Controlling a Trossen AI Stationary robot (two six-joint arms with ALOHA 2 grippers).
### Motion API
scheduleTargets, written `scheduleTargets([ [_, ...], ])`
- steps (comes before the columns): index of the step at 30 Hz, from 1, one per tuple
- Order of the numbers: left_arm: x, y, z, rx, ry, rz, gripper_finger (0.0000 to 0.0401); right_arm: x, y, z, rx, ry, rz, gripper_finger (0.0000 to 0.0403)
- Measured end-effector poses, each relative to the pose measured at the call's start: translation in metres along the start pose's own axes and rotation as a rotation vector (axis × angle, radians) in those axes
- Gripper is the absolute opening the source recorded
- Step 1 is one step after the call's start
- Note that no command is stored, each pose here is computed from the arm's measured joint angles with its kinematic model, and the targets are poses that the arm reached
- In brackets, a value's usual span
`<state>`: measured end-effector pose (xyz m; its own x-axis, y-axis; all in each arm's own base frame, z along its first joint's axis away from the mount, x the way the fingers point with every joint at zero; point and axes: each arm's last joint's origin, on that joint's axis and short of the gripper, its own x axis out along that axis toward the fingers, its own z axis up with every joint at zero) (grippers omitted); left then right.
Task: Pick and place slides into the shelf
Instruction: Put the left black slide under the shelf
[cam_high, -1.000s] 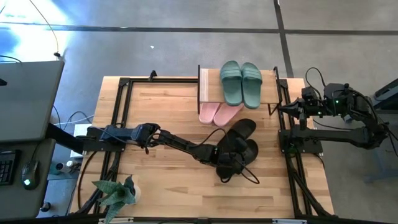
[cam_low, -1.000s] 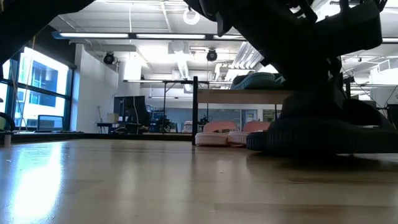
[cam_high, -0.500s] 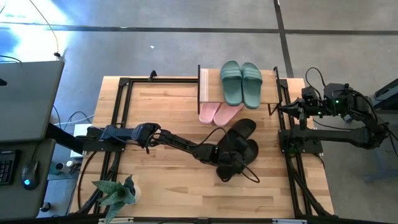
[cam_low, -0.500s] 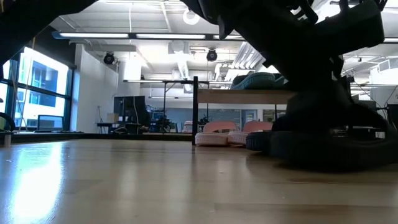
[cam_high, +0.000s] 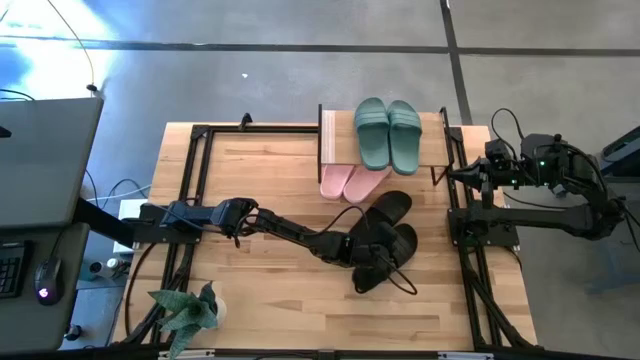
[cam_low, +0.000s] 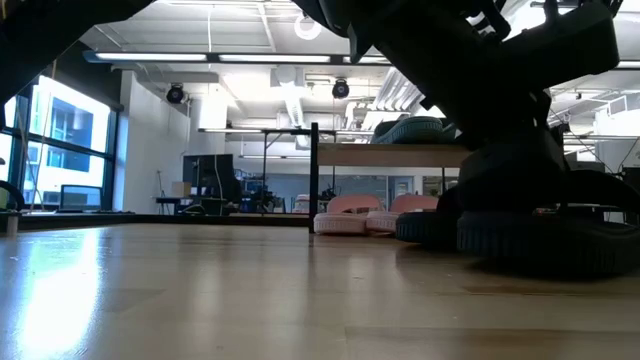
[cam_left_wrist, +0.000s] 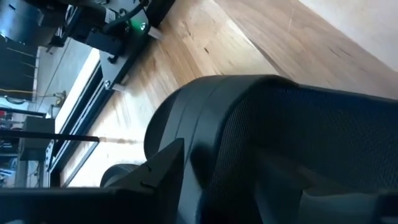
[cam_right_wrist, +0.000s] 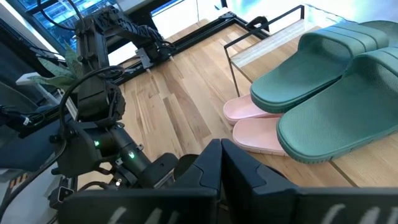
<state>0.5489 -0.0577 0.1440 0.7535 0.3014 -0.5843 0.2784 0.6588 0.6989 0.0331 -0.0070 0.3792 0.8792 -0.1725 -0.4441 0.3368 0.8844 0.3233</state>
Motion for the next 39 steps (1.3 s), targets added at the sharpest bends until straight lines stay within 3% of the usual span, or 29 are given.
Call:
scheduleTargets([
  [7, -0.002, -0.005, 0.003, 0.006, 0.012, 0.005, 0.0186, 0.0, 0.0, 0.0, 0.0, 0.0, 0.0, 0.0002],
  [14, -0.01, -0.012, 0.01, 0.023, 0.07, 0.076, 0.0201, 0.0, 0.0, 0.0, 0.0, 0.0, 0.0, 0.0002],
  [20, -0.025, -0.013, 0.011, -0.024, 0.135, 0.019, 0.02, 0.0, 0.0, 0.0, 0.0, 0.0, 0.0, 0.0002],
  [30, -0.079, 0.035, 0.039, -0.396, 0.183, -0.122, 0.0198, 0.0, 0.0, 0.0, 0.0, 0.0, 0.0, 0.0002],
  [39, -0.158, 0.088, 0.057, -0.754, -0.009, -0.147, 0.0198, 0.0, 0.0, 0.0, 0.0, 0.0, 0.0, 0.0002],
])
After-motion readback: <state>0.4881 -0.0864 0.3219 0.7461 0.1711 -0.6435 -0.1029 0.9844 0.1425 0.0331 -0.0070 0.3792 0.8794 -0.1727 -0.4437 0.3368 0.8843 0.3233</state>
